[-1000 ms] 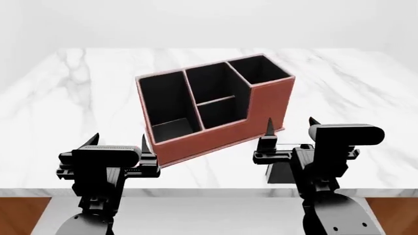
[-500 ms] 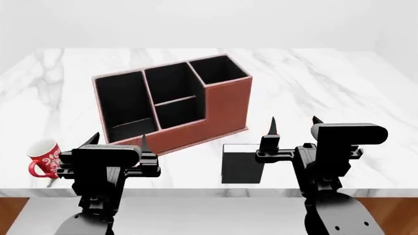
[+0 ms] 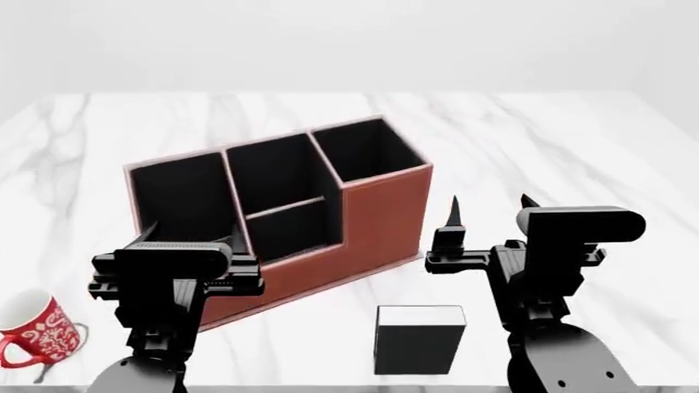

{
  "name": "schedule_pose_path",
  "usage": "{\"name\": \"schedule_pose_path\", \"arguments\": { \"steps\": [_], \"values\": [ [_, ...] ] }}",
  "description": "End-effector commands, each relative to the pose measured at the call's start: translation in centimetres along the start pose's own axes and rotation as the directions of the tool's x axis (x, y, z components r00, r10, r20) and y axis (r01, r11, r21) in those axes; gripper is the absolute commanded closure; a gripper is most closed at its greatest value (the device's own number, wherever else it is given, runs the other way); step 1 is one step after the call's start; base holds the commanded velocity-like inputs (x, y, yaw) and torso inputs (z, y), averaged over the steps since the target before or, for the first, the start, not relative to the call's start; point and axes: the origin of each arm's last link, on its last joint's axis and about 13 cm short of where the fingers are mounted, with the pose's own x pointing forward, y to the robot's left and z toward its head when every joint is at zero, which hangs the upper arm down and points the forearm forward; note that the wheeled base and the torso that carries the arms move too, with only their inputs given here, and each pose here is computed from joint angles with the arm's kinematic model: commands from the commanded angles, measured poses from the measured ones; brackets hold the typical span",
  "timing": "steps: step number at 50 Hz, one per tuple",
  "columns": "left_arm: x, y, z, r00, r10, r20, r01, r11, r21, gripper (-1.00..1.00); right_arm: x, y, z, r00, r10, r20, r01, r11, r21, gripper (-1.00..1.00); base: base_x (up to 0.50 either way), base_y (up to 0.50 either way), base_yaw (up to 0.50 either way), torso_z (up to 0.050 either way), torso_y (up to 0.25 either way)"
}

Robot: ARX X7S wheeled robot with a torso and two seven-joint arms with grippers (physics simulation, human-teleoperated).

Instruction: Pick up the book and place it in the left compartment of the caddy.

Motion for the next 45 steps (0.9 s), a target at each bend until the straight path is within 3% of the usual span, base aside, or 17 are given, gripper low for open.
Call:
{"name": "schedule_pose_path", "arguments": {
  "steps": [1, 20, 25, 26, 45],
  "values": [
    [0.0, 0.1, 0.0, 1.0, 0.003, 0.0, -0.003, 1.0, 0.001, -1.0, 0.0, 0.0, 0.0, 1.0, 0.0, -0.001, 0.0, 1.0, -0.003, -1.0, 0.5, 0.0, 0.0, 0.0, 0.0],
    [-0.1, 0.2, 0.3, 1.0, 0.008, 0.007, -0.008, 1.0, 0.006, -1.0, 0.1, 0.0, 0.3, 1.0, -0.02, -0.009, 0.02, 1.0, -0.009, -1.0, 0.49, 0.0, 0.0, 0.0, 0.001],
    [-0.1, 0.2, 0.4, 1.0, 0.009, 0.009, -0.009, 1.0, 0.007, -1.0, 0.4, -0.2, 0.5, 0.998, -0.054, 0.019, 0.055, 0.998, -0.014, -1.0, 0.0, 0.0, 0.0, 0.0, 0.002],
    [-0.2, 0.3, 0.2, 1.0, 0.014, 0.006, -0.014, 1.0, 0.005, -1.0, 1.5, -2.0, 0.6, 0.993, -0.117, -0.019, 0.117, 0.992, 0.039, -1.0, 0.0, -0.5, 0.0, 0.0, 0.0],
    [-0.2, 0.4, 0.4, 1.0, 0.016, 0.01, -0.016, 1.0, 0.006, -1.0, 1.4, -1.9, 0.9, 0.992, -0.126, 0.013, 0.126, 0.992, 0.006, -1.0, 0.03, -0.04, 0.0, 0.0, 0.0]
  ]
}}
